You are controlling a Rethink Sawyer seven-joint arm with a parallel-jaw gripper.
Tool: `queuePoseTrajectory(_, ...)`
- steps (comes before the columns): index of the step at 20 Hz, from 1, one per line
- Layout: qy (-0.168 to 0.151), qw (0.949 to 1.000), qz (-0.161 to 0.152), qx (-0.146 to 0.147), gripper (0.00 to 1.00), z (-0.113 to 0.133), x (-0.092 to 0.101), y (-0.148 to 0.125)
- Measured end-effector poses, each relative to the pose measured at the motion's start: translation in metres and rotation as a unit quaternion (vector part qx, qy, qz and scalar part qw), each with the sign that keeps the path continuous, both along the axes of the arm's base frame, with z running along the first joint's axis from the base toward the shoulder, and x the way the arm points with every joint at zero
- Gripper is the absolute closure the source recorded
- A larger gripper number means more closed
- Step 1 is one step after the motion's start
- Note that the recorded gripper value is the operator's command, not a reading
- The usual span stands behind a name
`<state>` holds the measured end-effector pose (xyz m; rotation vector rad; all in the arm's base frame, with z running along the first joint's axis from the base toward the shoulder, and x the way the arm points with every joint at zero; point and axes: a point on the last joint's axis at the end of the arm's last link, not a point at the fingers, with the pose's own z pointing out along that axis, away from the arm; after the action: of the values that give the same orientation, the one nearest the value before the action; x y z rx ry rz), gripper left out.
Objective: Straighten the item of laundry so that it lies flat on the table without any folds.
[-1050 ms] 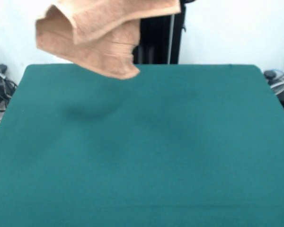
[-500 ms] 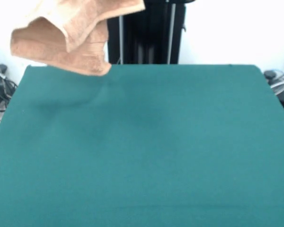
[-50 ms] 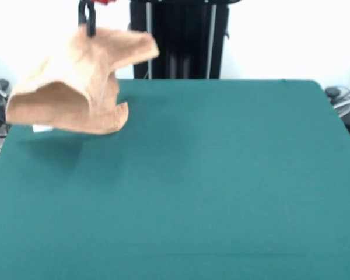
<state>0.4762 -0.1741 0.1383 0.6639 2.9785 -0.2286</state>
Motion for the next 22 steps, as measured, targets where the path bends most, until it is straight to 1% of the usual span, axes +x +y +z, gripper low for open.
queuePoseTrajectory(1, -0.013, 0.9998, 0.011, -0.005, 1.00, -0.016, 0.001, -0.001)
queuePoseTrajectory(2, -0.018, 0.9997, 0.015, -0.006, 1.00, -0.023, 0.001, 0.000)
queuePoseTrajectory(3, -0.025, 0.9993, 0.025, -0.009, 1.00, -0.037, 0.000, 0.001)
queuePoseTrajectory(4, -0.028, 0.9991, 0.029, -0.009, 1.00, -0.043, -0.001, 0.002)
queuePoseTrajectory(5, -0.034, 0.9986, 0.040, -0.009, 1.00, -0.059, -0.004, 0.006)
queuePoseTrajectory(8, -0.033, 0.9979, 0.055, -0.003, 1.00, -0.081, -0.009, 0.018)
queuePoseTrajectory(11, -0.025, 0.9977, 0.063, 0.004, 1.00, -0.089, -0.013, 0.029)
queuePoseTrajectory(14, -0.025, 0.9970, 0.073, 0.006, 1.00, -0.086, -0.012, 0.041)
queuePoseTrajectory(18, -0.031, 0.9958, 0.086, 0.012, 1.00, -0.083, -0.007, 0.056)
queuePoseTrajectory(22, -0.042, 0.9943, 0.096, 0.017, 1.00, -0.086, -0.001, 0.066)
